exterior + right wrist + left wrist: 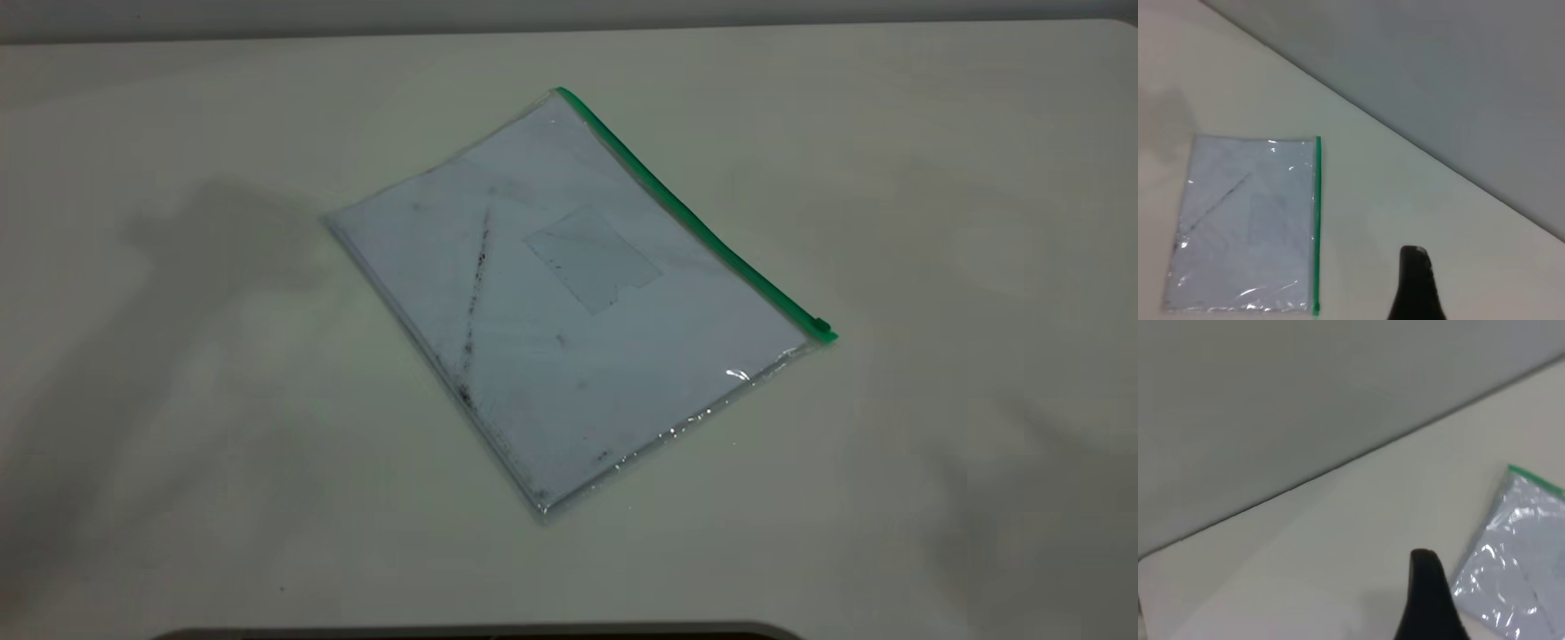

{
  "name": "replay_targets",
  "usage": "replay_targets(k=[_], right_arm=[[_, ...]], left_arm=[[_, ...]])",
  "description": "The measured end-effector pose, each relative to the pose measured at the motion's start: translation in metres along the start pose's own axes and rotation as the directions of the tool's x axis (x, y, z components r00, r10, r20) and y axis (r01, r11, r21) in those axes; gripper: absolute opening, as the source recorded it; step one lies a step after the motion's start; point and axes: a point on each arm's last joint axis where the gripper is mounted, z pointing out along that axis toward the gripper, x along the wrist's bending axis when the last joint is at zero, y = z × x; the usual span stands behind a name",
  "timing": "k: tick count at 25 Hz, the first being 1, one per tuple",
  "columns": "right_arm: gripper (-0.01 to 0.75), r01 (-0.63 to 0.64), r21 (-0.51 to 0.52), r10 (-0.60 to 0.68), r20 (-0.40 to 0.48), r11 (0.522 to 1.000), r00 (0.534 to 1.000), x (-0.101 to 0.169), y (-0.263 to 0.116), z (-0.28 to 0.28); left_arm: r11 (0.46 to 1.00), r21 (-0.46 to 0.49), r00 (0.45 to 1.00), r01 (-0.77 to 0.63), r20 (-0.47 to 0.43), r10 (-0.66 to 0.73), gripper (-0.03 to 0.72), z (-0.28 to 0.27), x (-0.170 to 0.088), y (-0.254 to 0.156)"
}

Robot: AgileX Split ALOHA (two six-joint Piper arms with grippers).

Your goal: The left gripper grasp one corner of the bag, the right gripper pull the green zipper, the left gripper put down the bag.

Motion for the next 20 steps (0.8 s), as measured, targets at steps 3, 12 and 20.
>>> replay_targets(k=[3, 12, 20], right_arm=[[0.592, -0.016, 0.011, 0.017, -0.010, 1.000, 1.000, 0.012, -0.028, -0.015], [0.592, -0.057, -0.007, 0.057, -0.020, 0.998, 0.998, 0.051, -0.131, -0.053], [0.592, -0.082, -0.016, 0.082, -0.019, 0.996, 0.996, 0.079, -0.216, -0.051]], left_arm=[[0.999, 0.005, 0.999, 0.041, -0.016, -0.041, 0.575, -0.014, 0.001, -0.009], [0.977, 0.172, 0.992, 0.128, -0.007, -0.128, 0.575, -0.050, -0.015, -0.101], [0.948, 0.259, 0.983, 0.183, -0.017, -0.185, 0.575, -0.078, -0.034, -0.206]])
